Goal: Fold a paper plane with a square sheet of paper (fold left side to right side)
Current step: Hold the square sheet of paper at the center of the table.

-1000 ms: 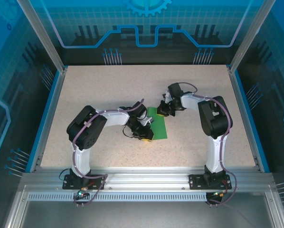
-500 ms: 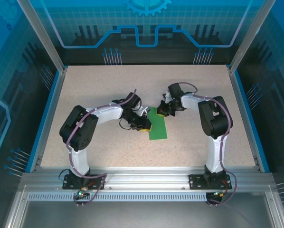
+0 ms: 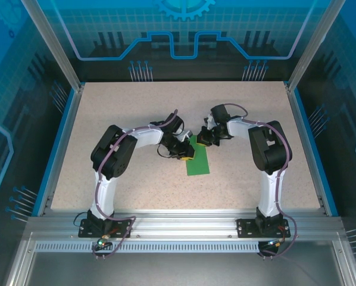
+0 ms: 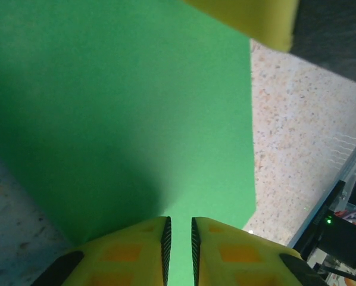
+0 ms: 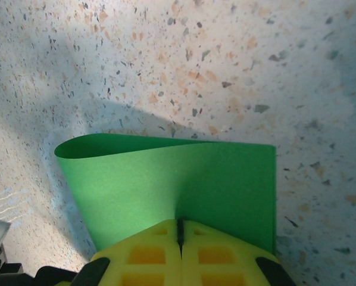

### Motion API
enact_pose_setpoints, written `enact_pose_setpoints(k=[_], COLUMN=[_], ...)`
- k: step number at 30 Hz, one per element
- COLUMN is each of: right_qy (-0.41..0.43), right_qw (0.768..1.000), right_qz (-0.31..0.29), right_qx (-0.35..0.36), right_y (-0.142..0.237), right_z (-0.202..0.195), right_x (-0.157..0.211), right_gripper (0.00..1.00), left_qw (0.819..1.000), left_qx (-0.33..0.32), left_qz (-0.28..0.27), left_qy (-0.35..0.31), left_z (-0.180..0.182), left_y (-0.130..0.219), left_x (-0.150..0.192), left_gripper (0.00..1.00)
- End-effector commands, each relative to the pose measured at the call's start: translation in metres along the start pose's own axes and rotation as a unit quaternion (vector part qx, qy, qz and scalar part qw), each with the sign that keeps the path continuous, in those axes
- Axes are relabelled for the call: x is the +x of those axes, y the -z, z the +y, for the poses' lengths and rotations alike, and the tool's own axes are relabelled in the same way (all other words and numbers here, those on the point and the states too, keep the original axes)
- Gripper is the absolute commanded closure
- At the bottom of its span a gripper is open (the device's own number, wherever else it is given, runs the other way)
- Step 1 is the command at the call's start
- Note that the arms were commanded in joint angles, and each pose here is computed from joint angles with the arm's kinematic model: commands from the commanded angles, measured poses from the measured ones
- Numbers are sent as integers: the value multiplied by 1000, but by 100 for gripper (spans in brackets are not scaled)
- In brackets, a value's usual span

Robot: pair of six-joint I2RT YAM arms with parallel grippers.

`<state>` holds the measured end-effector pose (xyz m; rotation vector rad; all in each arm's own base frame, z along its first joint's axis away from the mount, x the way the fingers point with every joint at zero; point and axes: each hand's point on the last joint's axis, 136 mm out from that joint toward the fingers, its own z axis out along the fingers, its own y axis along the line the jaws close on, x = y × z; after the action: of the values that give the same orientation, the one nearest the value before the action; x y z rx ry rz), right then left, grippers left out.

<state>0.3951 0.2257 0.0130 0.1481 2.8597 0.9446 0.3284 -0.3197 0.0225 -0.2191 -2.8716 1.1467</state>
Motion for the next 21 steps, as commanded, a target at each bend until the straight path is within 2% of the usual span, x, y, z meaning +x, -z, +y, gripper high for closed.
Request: enact_pose_setpoints(k=[1, 7, 13, 16, 21], right_qy=[-8, 30, 66, 69, 69], right_qw=[1000, 999, 994, 994, 996], right_qz=[4, -38, -83, -79, -49], right_qx=[28, -2, -7, -7, -12], right_y=[-4, 17, 52, 64, 71], right_z=[-16, 11, 30, 30, 27], right_x=[9, -9, -12, 1, 42], right_gripper=[94, 90, 78, 80, 88], left_qw=[1000, 999, 998, 998, 998], left_qx=[-22, -42, -50, -51, -51], left_qz=[4, 19, 22, 23, 20], left_qy=[1, 20, 21, 21, 18], left_z=[4, 19, 21, 20, 18], left_y=[-5, -13, -16, -17, -16], left_x=[1, 13, 17, 17, 15], left_gripper=[80, 80, 80, 80, 80])
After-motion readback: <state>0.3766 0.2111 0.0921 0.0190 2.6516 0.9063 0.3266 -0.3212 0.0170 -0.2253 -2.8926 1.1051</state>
